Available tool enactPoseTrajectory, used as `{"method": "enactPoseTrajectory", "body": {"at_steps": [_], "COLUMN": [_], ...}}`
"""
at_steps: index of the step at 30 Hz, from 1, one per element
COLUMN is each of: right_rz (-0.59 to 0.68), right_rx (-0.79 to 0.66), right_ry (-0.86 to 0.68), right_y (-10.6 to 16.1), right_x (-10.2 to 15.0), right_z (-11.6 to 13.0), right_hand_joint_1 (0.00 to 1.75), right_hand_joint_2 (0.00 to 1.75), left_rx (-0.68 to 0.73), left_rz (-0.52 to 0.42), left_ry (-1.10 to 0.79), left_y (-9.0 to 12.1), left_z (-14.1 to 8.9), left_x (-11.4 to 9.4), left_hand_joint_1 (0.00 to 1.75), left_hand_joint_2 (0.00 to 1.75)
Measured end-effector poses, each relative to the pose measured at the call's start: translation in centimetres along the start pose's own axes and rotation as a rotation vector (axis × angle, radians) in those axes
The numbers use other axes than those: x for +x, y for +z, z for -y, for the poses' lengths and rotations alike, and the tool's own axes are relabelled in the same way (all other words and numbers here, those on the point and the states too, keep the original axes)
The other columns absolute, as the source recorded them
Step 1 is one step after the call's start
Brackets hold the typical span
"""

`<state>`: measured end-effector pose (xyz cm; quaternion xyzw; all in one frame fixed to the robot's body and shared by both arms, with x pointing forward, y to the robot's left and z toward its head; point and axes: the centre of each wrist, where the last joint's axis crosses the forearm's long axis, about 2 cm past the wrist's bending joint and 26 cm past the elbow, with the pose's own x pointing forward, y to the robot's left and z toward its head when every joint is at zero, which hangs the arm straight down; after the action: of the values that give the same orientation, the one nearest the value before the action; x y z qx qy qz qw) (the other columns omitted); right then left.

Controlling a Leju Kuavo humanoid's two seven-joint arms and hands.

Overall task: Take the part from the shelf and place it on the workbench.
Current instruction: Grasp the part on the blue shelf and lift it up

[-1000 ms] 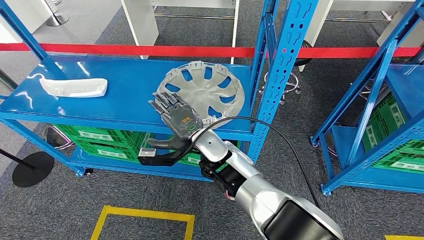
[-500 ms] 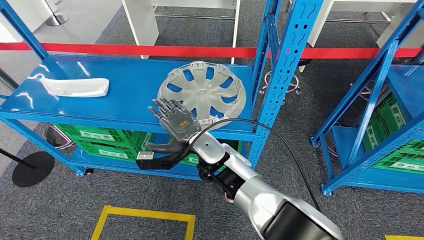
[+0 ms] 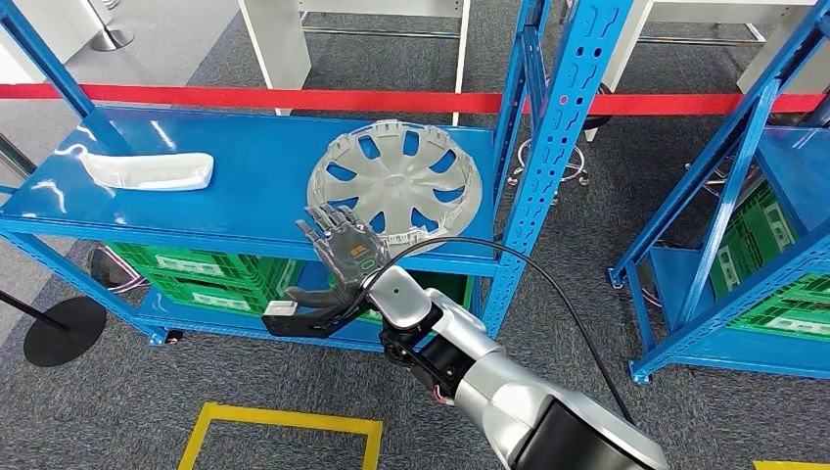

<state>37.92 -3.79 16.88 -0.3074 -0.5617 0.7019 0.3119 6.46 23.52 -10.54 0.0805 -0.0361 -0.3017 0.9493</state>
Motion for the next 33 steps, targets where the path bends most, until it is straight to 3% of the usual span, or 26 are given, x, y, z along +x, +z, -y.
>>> {"method": "enactPoseTrajectory", "body": {"at_steps": [11, 25, 33], "right_rz": [-0.030, -0.231, -0.244], "right_rx": [0.006, 0.034, 0.033], "right_ry": [-0.004, -0.035, -0.029], "right_y": [0.1, 0.0, 0.0], "right_x": [0.1, -0.4, -1.3], "right_z": [-0.3, -0.1, -0.3], "right_hand_joint_1": [0.00, 0.00, 0.00], "right_hand_joint_2": [0.00, 0.00, 0.00], "left_rx": [-0.016, -0.035, -0.033], "left_rz": [0.006, -0.020, -0.013], "left_ry": [0.030, 0.101, 0.090], "left_y": [0.2, 0.4, 0.4], "left_z": [0.8, 1.6, 1.6], "left_x": [0.5, 0.7, 0.7], "left_hand_joint_1": [0.00, 0.00, 0.00], "left_hand_joint_2": [0.00, 0.00, 0.00]}}
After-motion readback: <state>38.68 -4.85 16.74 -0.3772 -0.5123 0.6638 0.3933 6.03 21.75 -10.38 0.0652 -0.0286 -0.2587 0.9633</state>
